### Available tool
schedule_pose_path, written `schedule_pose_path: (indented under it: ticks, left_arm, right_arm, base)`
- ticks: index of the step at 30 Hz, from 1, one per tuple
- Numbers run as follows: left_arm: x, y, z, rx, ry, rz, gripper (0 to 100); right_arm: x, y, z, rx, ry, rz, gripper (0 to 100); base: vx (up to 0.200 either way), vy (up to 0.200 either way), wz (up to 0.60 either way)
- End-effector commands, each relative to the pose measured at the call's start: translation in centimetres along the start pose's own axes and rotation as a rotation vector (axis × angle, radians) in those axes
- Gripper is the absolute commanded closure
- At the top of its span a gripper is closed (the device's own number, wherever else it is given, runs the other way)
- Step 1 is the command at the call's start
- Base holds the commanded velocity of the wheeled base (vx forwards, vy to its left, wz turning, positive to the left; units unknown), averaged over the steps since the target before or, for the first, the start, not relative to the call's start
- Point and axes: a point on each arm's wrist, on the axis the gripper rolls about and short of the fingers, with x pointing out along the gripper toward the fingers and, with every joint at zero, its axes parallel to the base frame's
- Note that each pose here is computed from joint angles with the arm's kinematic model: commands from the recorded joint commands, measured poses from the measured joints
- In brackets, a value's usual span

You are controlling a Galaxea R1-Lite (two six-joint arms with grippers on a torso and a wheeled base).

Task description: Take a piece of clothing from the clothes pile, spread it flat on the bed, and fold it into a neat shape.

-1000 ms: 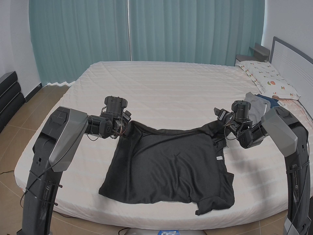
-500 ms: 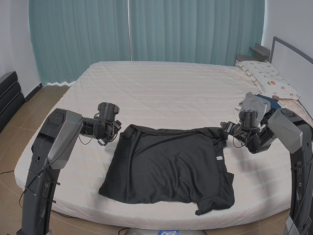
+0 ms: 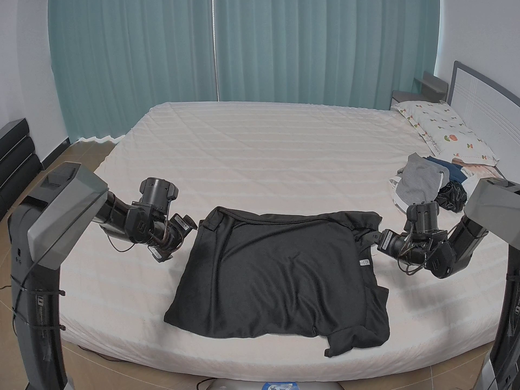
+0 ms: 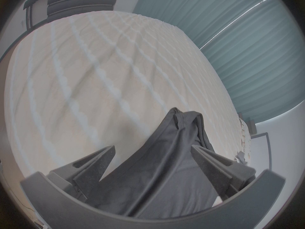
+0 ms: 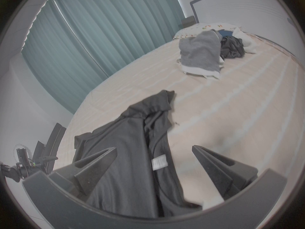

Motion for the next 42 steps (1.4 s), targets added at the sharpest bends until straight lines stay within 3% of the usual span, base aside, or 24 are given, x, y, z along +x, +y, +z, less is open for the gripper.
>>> schedule_pose_path:
  ticks: [1, 8, 18, 26, 29, 33, 42]
  left_arm:
    - [-8.7, 4.0, -2.9, 0.011, 0.074, -0.154, 0]
    - [-10.7, 7.4, -6.0, 0.028, 0.133, -0.136, 0]
    - [-10.5, 7.6, -7.3, 0.036, 0.145, -0.147, 0]
    - [-9.9, 8.6, -7.6, 0.032, 0.171, -0.108, 0]
    - [-7.9, 9.3, -8.1, 0.033, 0.185, -0.054, 0]
    - [-6.8, 9.5, -8.2, 0.032, 0.157, -0.043, 0]
    - [-4.0, 10.3, -9.2, 0.125, 0.044, 0.02, 0]
  right_arm:
    - [-6.9, -0.6, -4.3, 0.072, 0.131, -0.059, 0]
    - [-8.4, -1.7, -6.8, 0.11, 0.19, -0.099, 0]
    - [-9.4, -2.3, -8.0, 0.036, 0.151, -0.095, 0]
    - [-9.0, -3.1, -8.8, 0.004, 0.181, -0.119, 0]
    - [-9.0, -3.1, -8.6, 0.007, 0.171, -0.108, 0]
    - [-9.1, -3.2, -8.7, 0.005, 0.174, -0.11, 0]
    - [-8.7, -3.4, -8.8, 0.003, 0.183, -0.116, 0]
  base:
    - [0.0, 0.0, 0.0]
    - [0.0, 0.0, 0.0]
    - [0.0, 0.0, 0.0]
    - [-0.15, 0.0, 0.0]
    - [0.0, 0.0, 0.0]
    - [0.0, 0.0, 0.0]
    - [0.0, 0.0, 0.0]
